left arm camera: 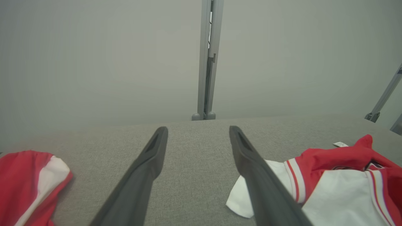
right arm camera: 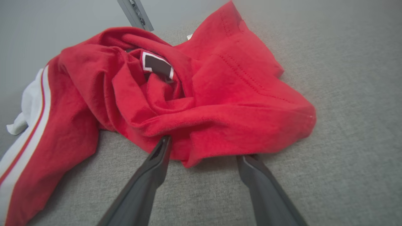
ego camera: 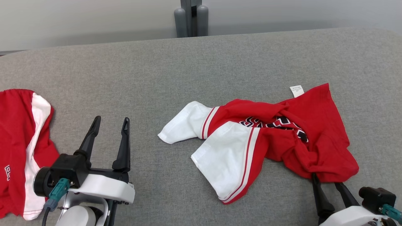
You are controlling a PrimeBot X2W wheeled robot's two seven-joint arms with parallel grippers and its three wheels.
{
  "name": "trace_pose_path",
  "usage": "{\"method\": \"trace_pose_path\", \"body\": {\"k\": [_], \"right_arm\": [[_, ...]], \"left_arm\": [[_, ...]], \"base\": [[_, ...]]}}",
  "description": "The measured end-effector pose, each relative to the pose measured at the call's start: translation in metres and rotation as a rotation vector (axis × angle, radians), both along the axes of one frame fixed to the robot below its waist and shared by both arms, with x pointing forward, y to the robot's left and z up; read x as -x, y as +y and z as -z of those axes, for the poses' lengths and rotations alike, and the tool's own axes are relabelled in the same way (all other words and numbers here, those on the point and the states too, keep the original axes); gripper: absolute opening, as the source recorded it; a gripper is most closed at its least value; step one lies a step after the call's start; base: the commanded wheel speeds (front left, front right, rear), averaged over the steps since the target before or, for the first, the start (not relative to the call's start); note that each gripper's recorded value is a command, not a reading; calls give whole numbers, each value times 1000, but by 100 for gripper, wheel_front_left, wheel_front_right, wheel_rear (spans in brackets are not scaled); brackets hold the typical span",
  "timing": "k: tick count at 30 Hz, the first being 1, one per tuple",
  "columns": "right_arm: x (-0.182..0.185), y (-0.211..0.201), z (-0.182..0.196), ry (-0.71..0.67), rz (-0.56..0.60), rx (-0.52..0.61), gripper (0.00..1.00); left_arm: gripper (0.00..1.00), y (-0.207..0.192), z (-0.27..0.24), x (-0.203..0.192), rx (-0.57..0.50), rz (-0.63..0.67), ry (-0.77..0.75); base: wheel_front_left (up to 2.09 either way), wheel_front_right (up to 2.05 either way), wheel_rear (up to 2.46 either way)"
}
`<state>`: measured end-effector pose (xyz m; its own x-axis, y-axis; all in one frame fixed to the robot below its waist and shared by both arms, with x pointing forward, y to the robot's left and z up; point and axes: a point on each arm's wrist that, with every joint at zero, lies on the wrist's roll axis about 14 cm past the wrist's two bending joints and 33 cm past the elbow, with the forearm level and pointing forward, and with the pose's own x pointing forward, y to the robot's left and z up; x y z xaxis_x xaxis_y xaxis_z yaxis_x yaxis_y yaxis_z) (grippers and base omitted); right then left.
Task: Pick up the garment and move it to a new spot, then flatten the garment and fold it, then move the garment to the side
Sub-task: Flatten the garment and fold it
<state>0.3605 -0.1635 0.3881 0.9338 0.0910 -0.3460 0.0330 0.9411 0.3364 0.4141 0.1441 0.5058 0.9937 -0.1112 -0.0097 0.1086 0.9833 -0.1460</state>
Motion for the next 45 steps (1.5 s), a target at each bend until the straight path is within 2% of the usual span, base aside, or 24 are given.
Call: {"method": "trace_pose_path", "body": {"k": [5, 8, 17, 21, 28, 45], "right_arm": [[18, -2, -9, 31, -19, 16, 100], [25, -6, -24, 5, -17, 30, 100], [-1, -30, -132, -360, 48, 117, 100], [-9, -24, -157, -434, 23, 173, 100], [-8, -13, -153, -404, -28, 230, 100], [-4, 0, -141, -368, -75, 232, 100]], "left_arm": [[100, 5, -2, 2, -14, -10, -4], [100, 5, -7, 2, -16, -12, -15], [100, 13, -22, 10, -24, -45, -49], [100, 16, -34, 15, -36, -51, -77], [100, 15, -31, 39, -44, -55, -49], [100, 23, -22, 62, -51, -86, -10]], "base": [[0, 0, 0], [0, 0, 0], [0, 0, 0], [0, 0, 0], [0, 0, 0], [0, 0, 0]]}}
